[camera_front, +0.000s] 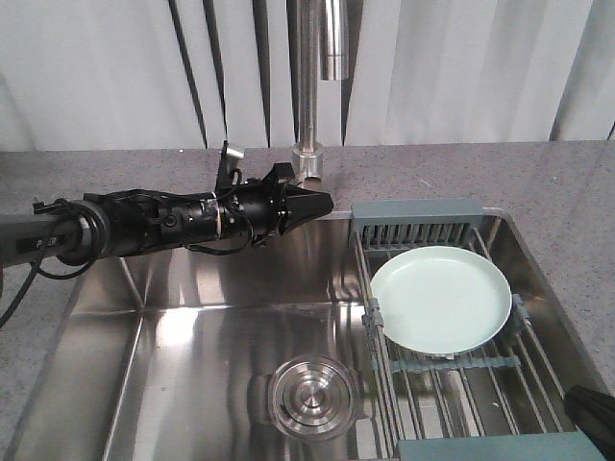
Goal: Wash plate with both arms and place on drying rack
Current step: 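Reach the left gripper toward the faucet handle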
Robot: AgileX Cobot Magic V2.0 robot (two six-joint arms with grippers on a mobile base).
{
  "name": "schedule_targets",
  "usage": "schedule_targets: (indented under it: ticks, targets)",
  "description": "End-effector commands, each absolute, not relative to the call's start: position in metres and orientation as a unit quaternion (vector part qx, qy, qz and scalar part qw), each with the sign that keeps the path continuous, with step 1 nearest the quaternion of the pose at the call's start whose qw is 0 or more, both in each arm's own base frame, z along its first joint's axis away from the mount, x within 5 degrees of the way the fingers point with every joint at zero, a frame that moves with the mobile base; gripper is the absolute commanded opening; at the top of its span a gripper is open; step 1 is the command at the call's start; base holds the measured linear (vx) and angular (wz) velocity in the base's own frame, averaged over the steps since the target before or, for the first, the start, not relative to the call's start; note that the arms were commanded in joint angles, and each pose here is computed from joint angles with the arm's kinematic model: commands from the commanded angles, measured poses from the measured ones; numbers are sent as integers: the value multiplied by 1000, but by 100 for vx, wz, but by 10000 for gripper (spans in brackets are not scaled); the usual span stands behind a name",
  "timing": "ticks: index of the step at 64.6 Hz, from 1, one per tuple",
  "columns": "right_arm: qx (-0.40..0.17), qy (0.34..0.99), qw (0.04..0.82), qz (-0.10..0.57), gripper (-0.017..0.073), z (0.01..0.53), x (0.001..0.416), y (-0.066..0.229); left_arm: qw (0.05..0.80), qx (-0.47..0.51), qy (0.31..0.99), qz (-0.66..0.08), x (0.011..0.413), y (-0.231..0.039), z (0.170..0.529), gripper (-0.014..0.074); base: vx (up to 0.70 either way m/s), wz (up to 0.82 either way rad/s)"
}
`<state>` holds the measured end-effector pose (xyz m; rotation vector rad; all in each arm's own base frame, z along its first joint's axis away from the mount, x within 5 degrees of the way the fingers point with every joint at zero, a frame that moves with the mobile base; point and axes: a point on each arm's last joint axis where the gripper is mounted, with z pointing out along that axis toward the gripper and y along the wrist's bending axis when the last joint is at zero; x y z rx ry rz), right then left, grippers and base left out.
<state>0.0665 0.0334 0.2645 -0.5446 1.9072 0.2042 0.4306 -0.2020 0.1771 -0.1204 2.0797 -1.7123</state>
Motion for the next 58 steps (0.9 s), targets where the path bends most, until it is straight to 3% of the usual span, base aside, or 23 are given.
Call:
schedule_targets:
  ticks: [1,40,58]
  targets:
    - [-216,783,578,84,-8,278,70,33,250,-45,709,-658,434,-206,217,-6,0,0]
    - [-216,783,578,84,-8,278,70,33,304,-56,675,-670,467,-209,239,-6,0,0]
    - [-216,783,578,84,-8,278,70,33,262,31,628,-732,449,-215,252,-6,0,0]
